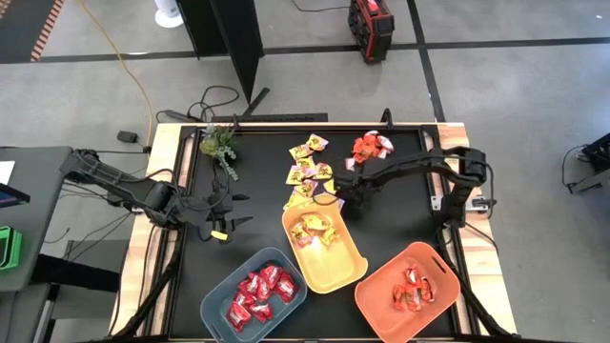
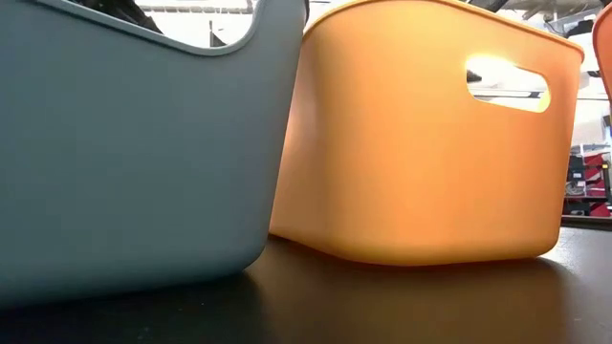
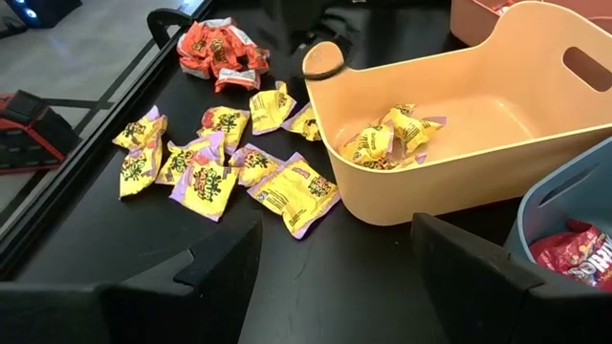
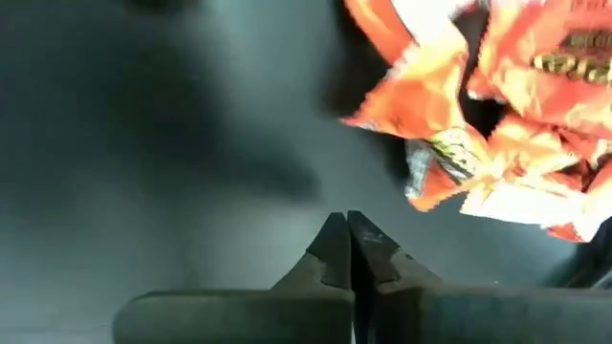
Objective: Sort candy
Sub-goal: Put the orange chocolate into the orange bin
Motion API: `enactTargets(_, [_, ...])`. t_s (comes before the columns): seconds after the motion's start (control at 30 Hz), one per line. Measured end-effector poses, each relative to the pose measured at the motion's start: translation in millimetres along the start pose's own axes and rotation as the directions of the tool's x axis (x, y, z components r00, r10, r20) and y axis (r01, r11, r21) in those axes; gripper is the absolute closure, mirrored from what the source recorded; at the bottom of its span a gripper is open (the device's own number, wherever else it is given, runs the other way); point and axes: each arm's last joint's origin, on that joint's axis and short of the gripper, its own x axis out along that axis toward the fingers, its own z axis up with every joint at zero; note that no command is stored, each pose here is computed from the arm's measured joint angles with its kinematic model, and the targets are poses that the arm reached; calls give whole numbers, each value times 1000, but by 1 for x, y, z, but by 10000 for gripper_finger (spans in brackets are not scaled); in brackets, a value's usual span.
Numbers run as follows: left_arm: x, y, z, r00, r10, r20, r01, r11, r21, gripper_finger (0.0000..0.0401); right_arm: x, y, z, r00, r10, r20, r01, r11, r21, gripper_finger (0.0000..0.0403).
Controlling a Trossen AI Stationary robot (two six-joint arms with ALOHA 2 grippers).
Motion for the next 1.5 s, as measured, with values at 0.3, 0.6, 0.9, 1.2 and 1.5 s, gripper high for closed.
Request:
enactTargets(0.3, [0,0,0,1000,0,0,0,1000,0,138,-16,3,9,991,-71,110,77,995,-58,325])
enactTargets(0.6, [0,0,0,1000,0,-1,0,1000,0,138,1,-13,19,992,-68,103,76,994,-77,121])
enactTargets(0.9, [0,0,-1,1000,1,-5,-1,1000,0,138,33,-15,26,1000,-4,4,5,993,-117,146])
enactTargets(1.2, [0,0,-1,1000,1,-8,-1,1000,4,138,21,-5,19,1000,-21,-2,20,990,-141,370])
enactTargets(1.5, [0,0,-1,1000,2,-8,-2,1000,2,138,-6,2,8,999,-18,45,24,990,-136,400])
